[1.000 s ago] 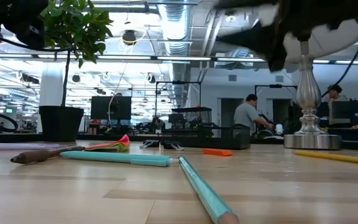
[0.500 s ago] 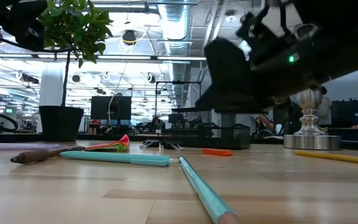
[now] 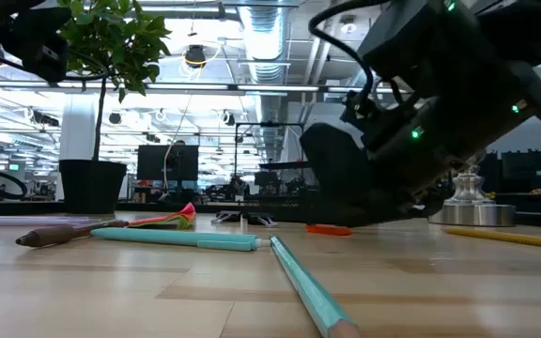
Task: Pick and place office supplies into organizer
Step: Put the orange eraser into the desk organizer
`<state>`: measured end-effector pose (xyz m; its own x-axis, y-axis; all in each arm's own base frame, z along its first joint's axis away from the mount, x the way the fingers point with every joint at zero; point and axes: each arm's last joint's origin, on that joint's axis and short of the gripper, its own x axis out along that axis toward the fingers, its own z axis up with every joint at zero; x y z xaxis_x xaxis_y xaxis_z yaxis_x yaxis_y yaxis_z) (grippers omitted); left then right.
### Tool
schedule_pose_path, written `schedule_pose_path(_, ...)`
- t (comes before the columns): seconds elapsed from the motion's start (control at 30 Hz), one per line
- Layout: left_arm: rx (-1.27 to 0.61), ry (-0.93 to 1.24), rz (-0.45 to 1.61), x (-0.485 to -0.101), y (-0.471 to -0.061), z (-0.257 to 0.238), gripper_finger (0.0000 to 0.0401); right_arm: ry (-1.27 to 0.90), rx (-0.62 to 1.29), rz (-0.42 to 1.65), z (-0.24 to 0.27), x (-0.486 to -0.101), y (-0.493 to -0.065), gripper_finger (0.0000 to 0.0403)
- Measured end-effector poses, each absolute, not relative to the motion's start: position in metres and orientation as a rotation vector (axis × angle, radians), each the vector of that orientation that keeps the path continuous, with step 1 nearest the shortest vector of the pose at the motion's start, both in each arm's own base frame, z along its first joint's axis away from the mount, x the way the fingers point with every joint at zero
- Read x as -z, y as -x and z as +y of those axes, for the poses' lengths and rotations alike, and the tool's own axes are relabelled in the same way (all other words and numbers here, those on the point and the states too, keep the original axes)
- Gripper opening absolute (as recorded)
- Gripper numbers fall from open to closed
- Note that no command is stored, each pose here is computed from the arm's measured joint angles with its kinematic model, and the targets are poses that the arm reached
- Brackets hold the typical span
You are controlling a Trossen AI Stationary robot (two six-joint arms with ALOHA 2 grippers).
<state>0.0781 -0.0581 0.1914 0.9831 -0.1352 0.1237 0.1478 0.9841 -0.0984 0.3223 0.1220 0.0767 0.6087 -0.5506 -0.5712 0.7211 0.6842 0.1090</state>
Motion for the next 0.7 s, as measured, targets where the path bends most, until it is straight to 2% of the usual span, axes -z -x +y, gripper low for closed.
schedule_pose_path(0.3, 0.142, 0.091, -0.100, -0.189, -0.078, -0.058, 0.0114, -0.370, 0.812, 0.548, 0.116, -0.071, -0.320, 0.0220)
schedule_pose_path(0.53, 0.144, 0.086, -0.047, -0.183, -0.079, -0.059, 0.0114, -0.285, 0.862, 0.474, 0.124, -0.043, -0.322, 0.0220)
schedule_pose_path(0.7, 0.143, 0.090, -0.015, -0.180, -0.079, -0.059, 0.0114, -0.181, 0.859, 0.451, 0.135, -0.037, -0.323, 0.0220)
